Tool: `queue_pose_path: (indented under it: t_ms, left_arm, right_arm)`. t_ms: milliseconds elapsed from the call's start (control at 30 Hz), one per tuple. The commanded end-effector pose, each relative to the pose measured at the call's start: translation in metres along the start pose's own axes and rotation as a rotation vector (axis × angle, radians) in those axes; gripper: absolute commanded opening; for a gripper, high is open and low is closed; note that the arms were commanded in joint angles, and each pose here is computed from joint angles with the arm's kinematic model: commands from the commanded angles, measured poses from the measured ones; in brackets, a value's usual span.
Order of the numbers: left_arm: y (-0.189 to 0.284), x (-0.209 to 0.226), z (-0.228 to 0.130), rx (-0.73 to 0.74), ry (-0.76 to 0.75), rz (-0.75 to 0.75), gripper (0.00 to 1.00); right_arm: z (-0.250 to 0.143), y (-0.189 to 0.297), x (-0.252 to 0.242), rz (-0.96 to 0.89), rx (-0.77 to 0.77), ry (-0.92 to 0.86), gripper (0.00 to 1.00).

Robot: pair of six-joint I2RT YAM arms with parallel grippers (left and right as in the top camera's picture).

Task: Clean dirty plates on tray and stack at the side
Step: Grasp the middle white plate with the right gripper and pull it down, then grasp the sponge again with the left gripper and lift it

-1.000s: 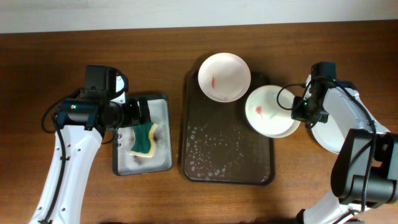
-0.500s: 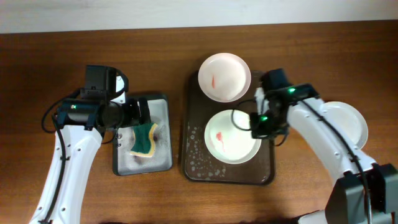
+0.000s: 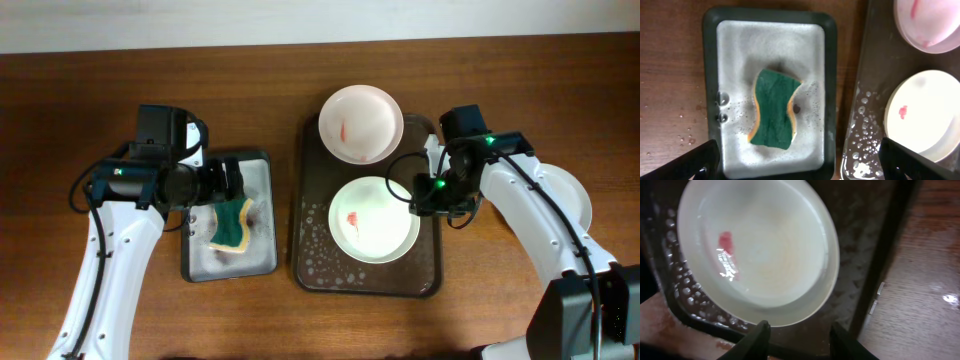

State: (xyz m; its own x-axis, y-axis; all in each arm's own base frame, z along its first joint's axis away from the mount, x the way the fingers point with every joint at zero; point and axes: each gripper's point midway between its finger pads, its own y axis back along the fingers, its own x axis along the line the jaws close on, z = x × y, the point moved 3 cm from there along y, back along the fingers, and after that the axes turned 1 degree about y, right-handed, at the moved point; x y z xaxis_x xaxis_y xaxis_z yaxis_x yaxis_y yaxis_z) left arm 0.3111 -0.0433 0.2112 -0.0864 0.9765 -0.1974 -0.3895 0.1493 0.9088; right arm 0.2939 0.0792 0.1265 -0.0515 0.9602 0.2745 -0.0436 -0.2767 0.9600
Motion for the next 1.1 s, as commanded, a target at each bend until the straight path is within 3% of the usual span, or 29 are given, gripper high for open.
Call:
queue_pose_path:
  t_ms: [0, 33, 67, 100, 300, 400, 467, 600, 733, 833, 967, 1067]
  left_arm:
    - [0.003, -0.004, 0.005, -0.023, -0.008, -0.028, 1.0]
    - [-0.002, -0.001, 0.004, -0.013, -0.006, -0.008, 0.97]
    - [-0.012, 0.006, -0.002, 0.017, -0.001, 0.031, 0.84]
    - [-0.021, 0.01, -0.007, 0.044, 0.001, 0.046, 0.77]
    - [-0.095, 0.028, -0.057, 0.248, 0.027, 0.094, 0.58]
    - [-0.125, 0.036, -0.074, 0.291, 0.032, 0.104, 0.55]
    - [-0.144, 0.041, -0.085, 0.317, 0.034, 0.11, 0.45]
    - [-0.166, 0.047, -0.099, 0.357, 0.038, 0.121, 0.0]
    - [-0.163, 0.043, -0.088, 0.346, 0.038, 0.113, 0.0]
    - [-0.139, 0.033, -0.058, 0.34, 0.038, 0.109, 0.0]
    - [-0.118, 0.022, -0.022, 0.276, 0.03, 0.098, 0.42]
    - [-0.121, 0.032, -0.02, 0.26, 0.02, 0.164, 0.49]
  right_arm:
    - [-0.002, -0.001, 0.005, 0.042, 0.009, 0.037, 0.4]
    - [-0.003, -0.001, 0.005, 0.042, 0.011, 0.036, 0.4]
    - [-0.003, -0.001, 0.005, 0.042, 0.012, 0.036, 0.4]
    - [-0.003, -0.001, 0.005, 0.042, 0.013, 0.036, 0.4]
    - [-0.003, -0.001, 0.005, 0.042, 0.013, 0.036, 0.4]
    - [-0.003, -0.001, 0.005, 0.042, 0.013, 0.036, 0.4]
    - [-0.003, -0.001, 0.005, 0.042, 0.013, 0.035, 0.4]
    - [-0.003, -0.001, 0.005, 0.042, 0.013, 0.032, 0.4]
    - [-0.005, -0.001, 0.005, 0.041, 0.021, 0.03, 0.4]
    - [-0.007, -0.001, 0.005, 0.04, 0.032, 0.027, 0.4]
    - [-0.008, -0.001, 0.005, 0.04, 0.034, 0.026, 0.4]
    - [-0.008, -0.001, 0.005, 0.04, 0.034, 0.026, 0.4]
